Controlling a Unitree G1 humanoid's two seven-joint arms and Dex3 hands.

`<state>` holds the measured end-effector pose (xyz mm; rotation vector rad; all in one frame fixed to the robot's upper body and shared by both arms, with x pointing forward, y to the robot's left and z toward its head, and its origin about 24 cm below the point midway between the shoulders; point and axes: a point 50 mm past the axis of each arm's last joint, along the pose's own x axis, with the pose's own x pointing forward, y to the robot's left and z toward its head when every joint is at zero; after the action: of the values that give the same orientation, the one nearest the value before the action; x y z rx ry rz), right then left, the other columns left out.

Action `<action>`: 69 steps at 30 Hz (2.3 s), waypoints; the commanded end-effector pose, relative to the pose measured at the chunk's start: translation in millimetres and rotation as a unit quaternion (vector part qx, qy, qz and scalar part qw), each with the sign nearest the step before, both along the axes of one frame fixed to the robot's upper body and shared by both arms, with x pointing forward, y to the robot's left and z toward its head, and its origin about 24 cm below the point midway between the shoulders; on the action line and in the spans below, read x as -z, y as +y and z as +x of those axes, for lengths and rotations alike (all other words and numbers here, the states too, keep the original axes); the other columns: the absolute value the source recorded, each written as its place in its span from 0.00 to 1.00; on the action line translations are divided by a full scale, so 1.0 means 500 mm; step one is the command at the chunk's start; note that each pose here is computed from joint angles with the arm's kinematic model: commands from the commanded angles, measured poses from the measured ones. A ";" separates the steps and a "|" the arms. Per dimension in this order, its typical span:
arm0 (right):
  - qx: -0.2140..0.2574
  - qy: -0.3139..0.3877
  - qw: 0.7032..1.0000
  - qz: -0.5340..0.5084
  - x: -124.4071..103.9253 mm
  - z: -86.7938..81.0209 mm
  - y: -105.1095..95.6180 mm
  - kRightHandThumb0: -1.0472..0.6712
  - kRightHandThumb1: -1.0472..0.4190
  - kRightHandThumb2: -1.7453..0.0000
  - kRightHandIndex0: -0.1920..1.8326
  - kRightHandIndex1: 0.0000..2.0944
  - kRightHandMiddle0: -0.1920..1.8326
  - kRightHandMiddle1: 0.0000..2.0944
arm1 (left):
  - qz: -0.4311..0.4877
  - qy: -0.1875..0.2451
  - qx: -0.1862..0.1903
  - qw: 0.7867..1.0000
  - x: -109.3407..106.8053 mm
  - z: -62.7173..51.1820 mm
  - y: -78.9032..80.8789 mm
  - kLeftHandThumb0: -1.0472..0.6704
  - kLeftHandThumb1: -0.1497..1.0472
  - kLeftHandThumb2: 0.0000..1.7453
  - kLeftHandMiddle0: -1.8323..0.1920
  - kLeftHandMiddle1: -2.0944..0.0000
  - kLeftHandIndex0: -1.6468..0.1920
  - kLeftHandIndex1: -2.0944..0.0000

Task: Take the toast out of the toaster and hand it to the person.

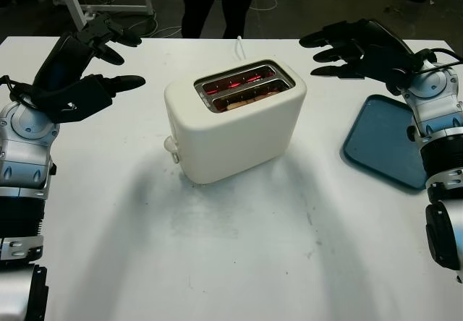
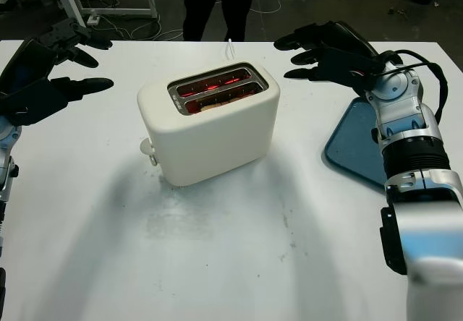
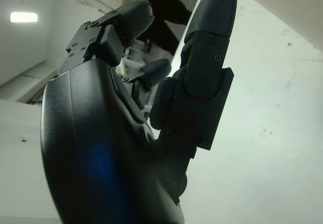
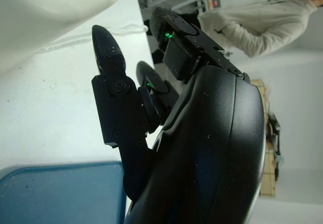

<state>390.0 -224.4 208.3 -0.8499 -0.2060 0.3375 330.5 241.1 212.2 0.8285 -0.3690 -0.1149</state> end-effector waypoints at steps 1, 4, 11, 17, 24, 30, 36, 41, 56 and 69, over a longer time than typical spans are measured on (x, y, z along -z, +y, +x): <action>-0.005 -0.014 1.000 0.005 -0.013 0.000 -0.002 0.40 0.11 1.00 0.48 0.01 0.44 0.00 | 0.003 0.005 0.000 1.000 0.004 -0.002 0.004 0.17 0.87 0.00 0.79 0.42 0.77 0.53; -0.005 -0.014 1.000 0.000 -0.013 0.000 -0.002 0.39 0.11 1.00 0.48 0.00 0.44 0.00 | 0.000 0.008 -0.001 1.000 0.003 -0.002 0.003 0.18 0.86 0.00 0.79 0.42 0.77 0.53; -0.005 -0.012 1.000 0.004 -0.016 0.000 -0.001 0.40 0.11 1.00 0.47 0.00 0.44 0.00 | 0.004 -0.001 0.003 1.000 0.003 0.000 0.001 0.16 0.87 0.00 0.79 0.42 0.77 0.52; -0.005 -0.015 1.000 -0.002 -0.017 -0.001 -0.001 0.39 0.11 1.00 0.48 0.00 0.44 0.00 | 0.004 0.001 0.006 1.000 0.001 0.002 -0.001 0.15 0.87 0.00 0.79 0.40 0.77 0.51; -0.004 -0.012 1.000 -0.001 -0.017 0.000 0.000 0.40 0.11 1.00 0.48 0.00 0.44 0.00 | 0.005 0.002 0.004 1.000 0.001 0.002 0.000 0.14 0.88 0.00 0.80 0.40 0.78 0.50; -0.005 -0.014 1.000 0.001 -0.016 0.000 0.000 0.40 0.11 1.00 0.48 0.00 0.44 0.00 | 0.006 0.001 0.004 1.000 0.000 0.000 0.002 0.15 0.88 0.00 0.80 0.40 0.79 0.50; -0.003 -0.013 1.000 0.003 -0.015 0.000 -0.001 0.40 0.11 1.00 0.48 0.00 0.44 0.00 | 0.003 0.003 0.002 1.000 0.002 0.000 0.003 0.16 0.88 0.00 0.80 0.40 0.78 0.51; -0.006 -0.014 1.000 0.002 -0.015 -0.001 0.000 0.40 0.11 1.00 0.48 0.00 0.44 0.00 | 0.002 0.006 0.001 1.000 0.001 -0.001 0.003 0.16 0.87 0.00 0.80 0.41 0.78 0.51; -0.005 -0.011 1.000 0.007 -0.014 0.000 -0.001 0.39 0.11 1.00 0.48 0.00 0.44 0.00 | 0.002 0.004 0.001 1.000 0.003 -0.002 0.003 0.16 0.88 0.00 0.79 0.42 0.78 0.52; -0.006 -0.015 1.000 0.002 -0.019 0.000 -0.001 0.40 0.12 1.00 0.48 0.00 0.44 0.00 | 0.000 0.003 0.002 1.000 0.003 -0.001 0.001 0.15 0.88 0.00 0.79 0.41 0.78 0.51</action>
<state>389.8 -224.1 209.2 -0.8458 -0.2135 0.3413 331.3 241.8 210.2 0.8279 -0.3592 -0.1182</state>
